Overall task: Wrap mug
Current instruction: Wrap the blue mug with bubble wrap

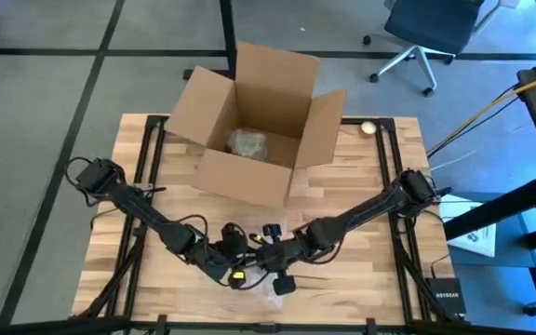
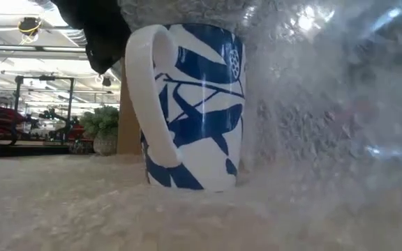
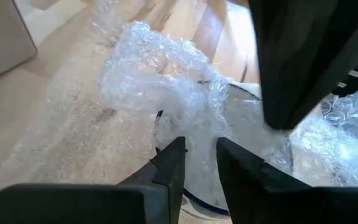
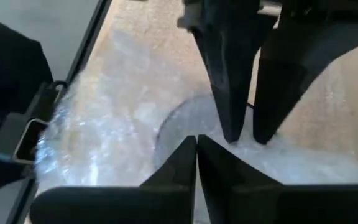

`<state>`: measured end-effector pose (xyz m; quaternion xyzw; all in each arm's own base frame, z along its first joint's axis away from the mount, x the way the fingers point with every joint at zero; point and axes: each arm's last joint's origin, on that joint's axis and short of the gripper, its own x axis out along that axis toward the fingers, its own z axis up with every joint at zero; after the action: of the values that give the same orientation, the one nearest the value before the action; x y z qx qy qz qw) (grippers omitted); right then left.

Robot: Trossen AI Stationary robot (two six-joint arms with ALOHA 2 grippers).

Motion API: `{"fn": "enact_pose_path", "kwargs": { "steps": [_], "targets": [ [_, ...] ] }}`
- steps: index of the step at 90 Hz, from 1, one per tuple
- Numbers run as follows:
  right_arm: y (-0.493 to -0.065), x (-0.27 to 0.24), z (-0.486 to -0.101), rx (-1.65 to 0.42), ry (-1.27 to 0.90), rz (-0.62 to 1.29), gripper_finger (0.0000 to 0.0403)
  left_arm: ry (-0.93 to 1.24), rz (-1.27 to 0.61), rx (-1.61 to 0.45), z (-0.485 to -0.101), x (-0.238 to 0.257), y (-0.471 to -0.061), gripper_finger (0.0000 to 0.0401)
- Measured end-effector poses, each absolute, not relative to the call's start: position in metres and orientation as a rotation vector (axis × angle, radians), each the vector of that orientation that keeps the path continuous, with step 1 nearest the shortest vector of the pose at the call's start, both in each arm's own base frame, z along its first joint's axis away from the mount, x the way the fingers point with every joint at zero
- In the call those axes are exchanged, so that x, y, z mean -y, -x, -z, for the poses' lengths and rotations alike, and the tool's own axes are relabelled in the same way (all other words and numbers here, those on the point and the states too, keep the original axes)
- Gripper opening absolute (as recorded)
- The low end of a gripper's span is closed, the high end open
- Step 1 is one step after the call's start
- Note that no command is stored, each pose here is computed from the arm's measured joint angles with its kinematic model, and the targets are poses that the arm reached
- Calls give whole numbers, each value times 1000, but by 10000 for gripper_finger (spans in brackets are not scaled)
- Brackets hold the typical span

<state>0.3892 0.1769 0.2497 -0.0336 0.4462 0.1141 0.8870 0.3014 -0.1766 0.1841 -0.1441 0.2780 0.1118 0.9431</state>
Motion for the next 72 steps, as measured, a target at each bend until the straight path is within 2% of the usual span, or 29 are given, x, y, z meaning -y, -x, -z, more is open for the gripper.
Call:
{"fn": "enact_pose_path", "kwargs": {
  "steps": [18,33,46,72],
  "targets": [
    [-378,-170,-281,-1011,232,-23,1,296,-224,-559,-185,177,-301,76],
    [-376,-160,-272,-1037,290,108,1,303,-217,-551,-186,177,-302,75],
    [-380,-158,-247,-1010,265,105,1,297,-208,-541,-187,178,-303,76],
    [-378,-195,-228,-876,170,-104,1,300,-208,-537,-187,177,-303,76]
  ]
}}
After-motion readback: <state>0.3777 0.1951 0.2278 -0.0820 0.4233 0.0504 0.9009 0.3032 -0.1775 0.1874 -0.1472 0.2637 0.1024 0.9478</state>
